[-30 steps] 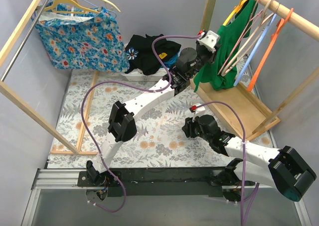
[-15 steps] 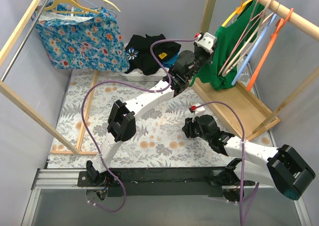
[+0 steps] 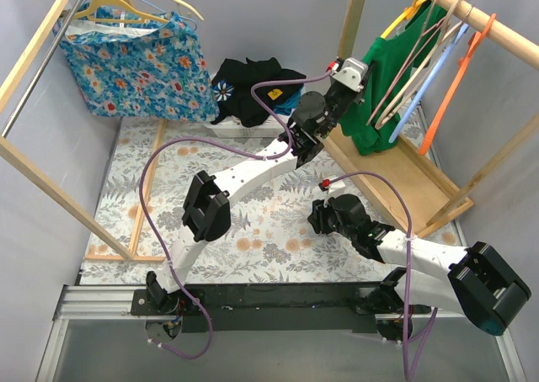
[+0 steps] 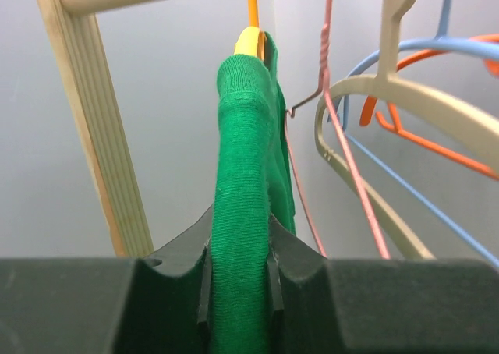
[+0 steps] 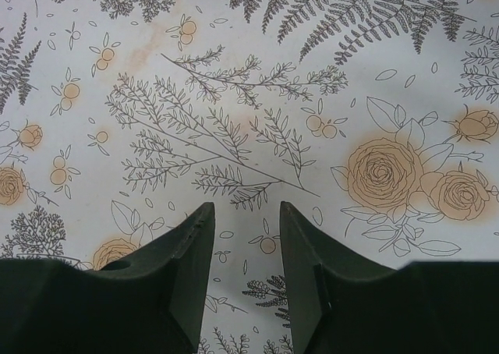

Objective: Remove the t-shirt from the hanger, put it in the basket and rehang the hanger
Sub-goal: Pick up the hanger from the clothesline, then remove the T-shirt from the hanger.

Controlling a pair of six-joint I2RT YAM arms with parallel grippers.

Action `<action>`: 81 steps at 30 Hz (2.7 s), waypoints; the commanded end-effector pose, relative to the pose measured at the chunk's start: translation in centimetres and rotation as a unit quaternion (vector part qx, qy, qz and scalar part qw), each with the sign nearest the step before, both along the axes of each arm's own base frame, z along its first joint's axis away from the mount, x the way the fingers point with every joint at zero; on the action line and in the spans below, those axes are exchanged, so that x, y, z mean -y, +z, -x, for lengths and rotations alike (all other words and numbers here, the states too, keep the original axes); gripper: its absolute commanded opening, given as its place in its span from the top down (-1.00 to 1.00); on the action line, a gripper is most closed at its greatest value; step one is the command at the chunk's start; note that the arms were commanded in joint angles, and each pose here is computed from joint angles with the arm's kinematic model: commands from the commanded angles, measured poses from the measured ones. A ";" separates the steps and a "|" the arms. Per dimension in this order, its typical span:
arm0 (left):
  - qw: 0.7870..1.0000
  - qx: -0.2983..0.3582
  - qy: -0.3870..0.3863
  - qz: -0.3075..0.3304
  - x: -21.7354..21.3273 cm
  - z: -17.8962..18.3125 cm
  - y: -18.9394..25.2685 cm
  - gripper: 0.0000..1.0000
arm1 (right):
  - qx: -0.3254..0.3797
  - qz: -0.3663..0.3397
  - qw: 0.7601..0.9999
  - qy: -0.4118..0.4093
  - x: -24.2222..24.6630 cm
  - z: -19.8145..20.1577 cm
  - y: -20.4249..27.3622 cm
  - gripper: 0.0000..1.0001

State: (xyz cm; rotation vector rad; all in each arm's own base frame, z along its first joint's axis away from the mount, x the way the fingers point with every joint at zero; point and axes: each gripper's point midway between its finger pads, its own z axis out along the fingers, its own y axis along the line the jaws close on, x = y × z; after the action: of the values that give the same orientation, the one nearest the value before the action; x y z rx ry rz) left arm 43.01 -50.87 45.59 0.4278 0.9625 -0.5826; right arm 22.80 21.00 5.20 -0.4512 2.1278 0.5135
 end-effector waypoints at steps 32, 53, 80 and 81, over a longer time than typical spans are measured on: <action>0.992 -0.018 0.104 0.072 -19.3 12.0 5.3 1.00 | 0.032 -0.022 0.999 0.018 -0.8 -0.2 2.6 -0.04; 0.980 -0.079 0.172 0.057 -33.5 18.9 7.9 1.00 | 0.170 -0.087 0.980 0.054 -2.3 -1.6 16.1 -0.89; 0.964 -0.182 -0.112 -0.159 -30.8 29.0 -6.4 1.00 | 0.460 -0.194 0.840 0.210 -0.7 7.2 33.3 -0.54; 0.962 -0.183 -0.121 -0.164 -30.7 29.3 -6.5 1.00 | 0.461 -0.190 0.839 0.218 -0.9 7.3 33.2 -0.54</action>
State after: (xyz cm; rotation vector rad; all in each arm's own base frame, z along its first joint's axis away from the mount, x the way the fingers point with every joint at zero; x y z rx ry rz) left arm 16.03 -19.33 39.38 0.6564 1.4013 -0.6336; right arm 16.59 21.00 37.41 -0.6856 1.0608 0.7507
